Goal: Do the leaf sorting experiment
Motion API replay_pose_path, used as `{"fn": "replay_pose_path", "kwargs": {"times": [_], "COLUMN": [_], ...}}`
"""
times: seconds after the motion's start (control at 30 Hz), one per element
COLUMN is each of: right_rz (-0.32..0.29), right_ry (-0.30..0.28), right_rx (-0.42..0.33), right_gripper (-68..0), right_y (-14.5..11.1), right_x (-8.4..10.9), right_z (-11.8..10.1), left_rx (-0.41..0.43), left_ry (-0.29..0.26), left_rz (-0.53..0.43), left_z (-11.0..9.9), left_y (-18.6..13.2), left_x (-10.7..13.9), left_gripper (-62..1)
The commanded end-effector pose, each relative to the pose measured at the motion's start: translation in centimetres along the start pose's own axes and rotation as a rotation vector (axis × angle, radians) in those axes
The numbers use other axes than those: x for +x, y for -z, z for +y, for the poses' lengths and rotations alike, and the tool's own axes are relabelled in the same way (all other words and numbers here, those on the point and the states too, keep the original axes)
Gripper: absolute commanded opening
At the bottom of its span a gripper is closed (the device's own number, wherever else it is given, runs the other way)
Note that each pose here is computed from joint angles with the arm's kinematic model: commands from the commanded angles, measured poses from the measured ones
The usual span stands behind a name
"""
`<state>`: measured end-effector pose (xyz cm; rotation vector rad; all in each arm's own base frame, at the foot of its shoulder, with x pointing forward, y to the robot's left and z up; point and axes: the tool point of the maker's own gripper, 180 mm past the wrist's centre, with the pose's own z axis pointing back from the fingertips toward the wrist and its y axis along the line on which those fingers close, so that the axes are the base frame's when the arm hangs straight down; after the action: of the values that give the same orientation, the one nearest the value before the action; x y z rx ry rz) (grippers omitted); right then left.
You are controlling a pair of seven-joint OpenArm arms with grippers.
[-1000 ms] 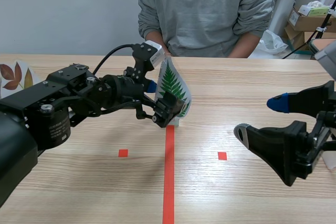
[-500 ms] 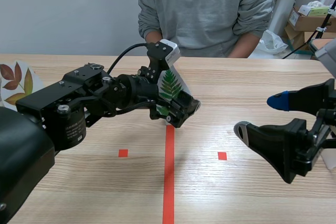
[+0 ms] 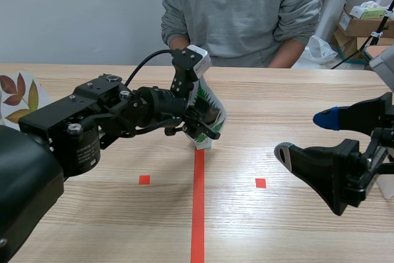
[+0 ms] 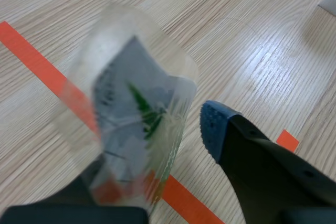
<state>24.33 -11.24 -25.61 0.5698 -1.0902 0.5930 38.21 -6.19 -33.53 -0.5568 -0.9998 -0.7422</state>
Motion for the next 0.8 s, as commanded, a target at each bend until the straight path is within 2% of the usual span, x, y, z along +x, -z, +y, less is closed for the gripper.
{"fn": "replay_pose_path", "kwargs": {"times": [0.0, 0.23, 0.77], "right_rz": [-0.037, -0.037, -0.037], "right_ry": [-0.024, -0.024, -0.024], "right_rx": [0.002, 0.002, 0.002], "right_gripper": [-4.1, -4.1, -4.1], "right_y": [-0.19, -0.19, -0.19], "right_x": [1.36, 1.36, 1.36], "right_z": [-0.23, -0.23, -0.23], "left_rx": [-0.002, -0.002, 0.001], "left_ry": [0.008, 0.008, 0.007], "left_rz": [-0.048, -0.054, -0.047], "left_z": [-0.02, -0.02, 0.1], "left_y": [0.0, -0.01, -0.07], "left_x": [1.68, 1.79, 1.65], "left_gripper": [-48.6, -56.9, -57.1]}}
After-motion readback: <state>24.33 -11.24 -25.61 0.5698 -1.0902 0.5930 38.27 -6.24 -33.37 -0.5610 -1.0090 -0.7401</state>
